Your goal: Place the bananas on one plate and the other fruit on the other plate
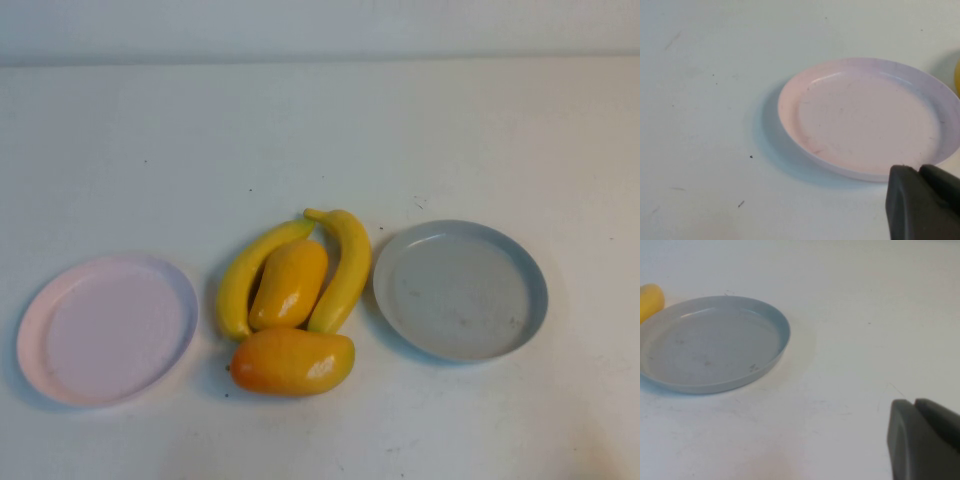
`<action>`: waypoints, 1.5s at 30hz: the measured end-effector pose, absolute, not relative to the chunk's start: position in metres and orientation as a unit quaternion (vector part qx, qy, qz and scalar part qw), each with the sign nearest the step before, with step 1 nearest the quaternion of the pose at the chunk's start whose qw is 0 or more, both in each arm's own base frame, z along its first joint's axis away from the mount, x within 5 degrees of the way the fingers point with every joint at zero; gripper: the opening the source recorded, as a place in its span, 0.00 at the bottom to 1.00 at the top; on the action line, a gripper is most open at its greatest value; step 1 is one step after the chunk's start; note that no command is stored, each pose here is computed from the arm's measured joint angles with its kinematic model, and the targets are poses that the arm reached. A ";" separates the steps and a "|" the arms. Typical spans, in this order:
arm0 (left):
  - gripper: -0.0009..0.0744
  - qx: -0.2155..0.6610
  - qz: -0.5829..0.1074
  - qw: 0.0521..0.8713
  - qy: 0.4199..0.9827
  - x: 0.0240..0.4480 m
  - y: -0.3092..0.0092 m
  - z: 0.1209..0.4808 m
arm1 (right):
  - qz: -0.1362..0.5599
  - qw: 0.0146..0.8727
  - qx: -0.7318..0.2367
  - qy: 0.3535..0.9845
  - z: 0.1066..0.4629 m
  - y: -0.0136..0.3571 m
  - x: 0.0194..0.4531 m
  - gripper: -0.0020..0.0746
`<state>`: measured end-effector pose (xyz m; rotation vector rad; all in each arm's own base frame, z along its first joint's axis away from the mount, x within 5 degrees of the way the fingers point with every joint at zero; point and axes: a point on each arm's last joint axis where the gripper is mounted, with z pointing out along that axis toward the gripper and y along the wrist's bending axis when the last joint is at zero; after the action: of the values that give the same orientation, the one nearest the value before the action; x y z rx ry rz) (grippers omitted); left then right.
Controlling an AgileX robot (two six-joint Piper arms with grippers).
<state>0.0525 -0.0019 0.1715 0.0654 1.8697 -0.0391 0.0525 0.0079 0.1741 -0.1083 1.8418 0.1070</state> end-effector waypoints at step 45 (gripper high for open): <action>0.01 -0.159 -0.252 0.649 0.700 0.053 -0.009 0.210 | 0.046 0.603 -0.047 0.795 0.174 0.008 0.053 0.01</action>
<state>0.0530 -0.0095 0.2097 -0.3610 1.5921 -0.5718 0.0525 0.0079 0.1741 -0.1083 1.8418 0.1070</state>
